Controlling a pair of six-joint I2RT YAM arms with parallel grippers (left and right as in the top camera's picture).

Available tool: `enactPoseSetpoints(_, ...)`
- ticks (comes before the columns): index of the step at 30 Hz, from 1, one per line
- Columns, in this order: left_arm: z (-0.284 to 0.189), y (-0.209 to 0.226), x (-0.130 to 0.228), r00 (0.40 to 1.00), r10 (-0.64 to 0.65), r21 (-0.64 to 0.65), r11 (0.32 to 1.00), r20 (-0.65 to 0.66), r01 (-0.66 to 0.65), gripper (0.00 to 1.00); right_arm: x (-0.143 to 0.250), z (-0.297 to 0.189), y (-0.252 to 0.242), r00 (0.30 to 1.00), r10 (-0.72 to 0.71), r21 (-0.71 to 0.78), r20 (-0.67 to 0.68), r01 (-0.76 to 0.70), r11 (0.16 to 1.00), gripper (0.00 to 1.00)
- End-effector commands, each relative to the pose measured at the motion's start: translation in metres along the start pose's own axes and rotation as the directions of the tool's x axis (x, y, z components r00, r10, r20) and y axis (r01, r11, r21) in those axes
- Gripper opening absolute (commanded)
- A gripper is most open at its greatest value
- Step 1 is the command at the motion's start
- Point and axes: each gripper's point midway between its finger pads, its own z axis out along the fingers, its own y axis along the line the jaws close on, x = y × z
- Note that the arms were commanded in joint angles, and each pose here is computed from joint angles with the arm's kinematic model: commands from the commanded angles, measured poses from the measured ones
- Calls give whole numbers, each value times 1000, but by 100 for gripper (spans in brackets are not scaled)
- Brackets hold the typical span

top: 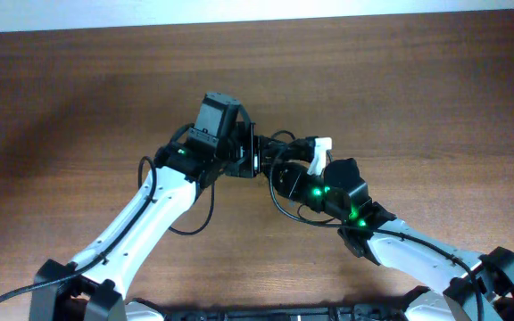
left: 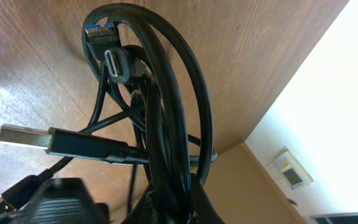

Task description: Untangle cables

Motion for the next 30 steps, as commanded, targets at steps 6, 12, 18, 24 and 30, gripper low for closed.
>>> enactPoseSetpoints(6,-12,-32,29,992,52,118,992,-116,-38,0,-6,1,-1,999,-10,13,39,9,1000,59)
enactPoseSetpoints(12,-9,-27,48,985,91,122,990,-148,-74,0,-26,-1,-4,988,-20,42,150,14,999,64)
enactPoseSetpoints(18,-7,-22,57,981,109,114,989,-162,-91,0,-35,-2,3,980,-30,18,196,27,999,72)
enactPoseSetpoints(24,-5,-18,63,978,119,106,989,-172,-102,0,-39,4,-2,975,-32,16,219,30,999,65)
enactPoseSetpoints(30,-4,-13,71,974,132,96,989,-184,-115,0,-44,8,3,969,-40,-22,243,47,999,41)
